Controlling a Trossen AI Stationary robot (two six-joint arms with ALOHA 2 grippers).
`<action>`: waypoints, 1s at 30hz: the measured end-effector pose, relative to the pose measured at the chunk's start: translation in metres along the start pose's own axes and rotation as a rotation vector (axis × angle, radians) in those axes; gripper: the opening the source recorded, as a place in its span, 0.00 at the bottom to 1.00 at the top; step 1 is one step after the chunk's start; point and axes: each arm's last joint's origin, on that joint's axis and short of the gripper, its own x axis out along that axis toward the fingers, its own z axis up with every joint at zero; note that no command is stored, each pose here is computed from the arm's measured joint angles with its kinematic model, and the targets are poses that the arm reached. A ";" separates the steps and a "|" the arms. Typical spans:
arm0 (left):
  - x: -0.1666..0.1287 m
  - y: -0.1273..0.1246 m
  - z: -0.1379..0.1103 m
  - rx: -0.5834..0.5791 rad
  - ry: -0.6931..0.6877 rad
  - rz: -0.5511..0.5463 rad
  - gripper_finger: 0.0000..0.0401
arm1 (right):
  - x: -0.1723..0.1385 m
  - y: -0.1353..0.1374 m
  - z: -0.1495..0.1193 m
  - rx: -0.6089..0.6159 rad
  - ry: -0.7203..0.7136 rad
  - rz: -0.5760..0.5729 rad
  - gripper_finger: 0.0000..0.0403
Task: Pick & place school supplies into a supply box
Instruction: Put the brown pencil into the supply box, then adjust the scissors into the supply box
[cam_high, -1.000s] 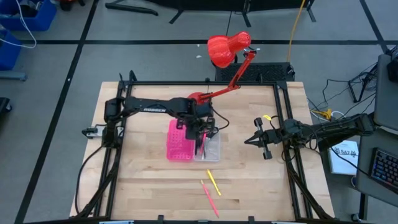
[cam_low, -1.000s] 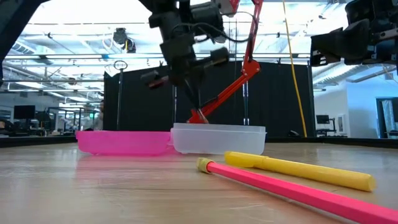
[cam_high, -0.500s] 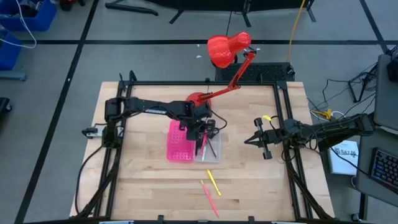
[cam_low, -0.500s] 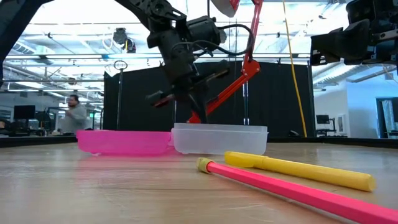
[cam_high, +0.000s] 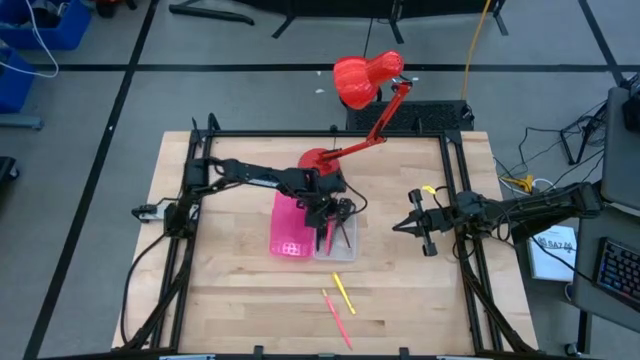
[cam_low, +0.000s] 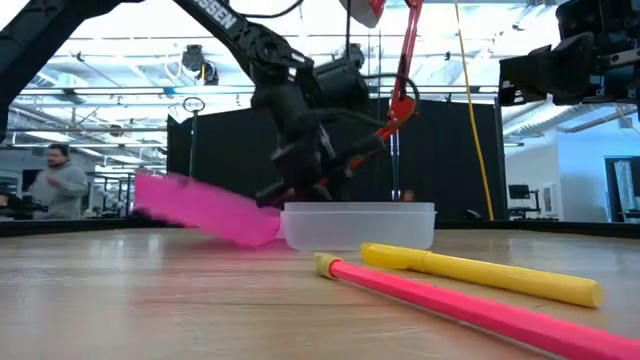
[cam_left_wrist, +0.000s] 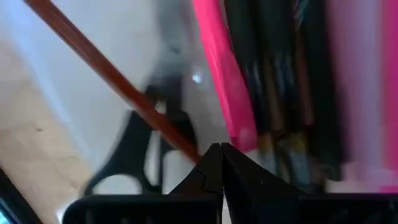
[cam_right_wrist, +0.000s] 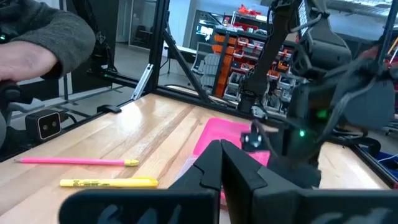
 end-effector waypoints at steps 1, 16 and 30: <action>0.003 -0.001 0.000 0.013 0.011 -0.007 0.02 | 0.000 0.000 0.000 0.001 0.003 0.001 0.00; -0.013 0.014 0.003 -0.017 0.125 0.042 0.12 | 0.001 0.000 -0.002 0.028 0.020 0.004 0.00; -0.022 0.042 0.025 -0.047 0.055 0.240 0.05 | 0.000 -0.001 0.004 -0.016 -0.043 -0.009 0.00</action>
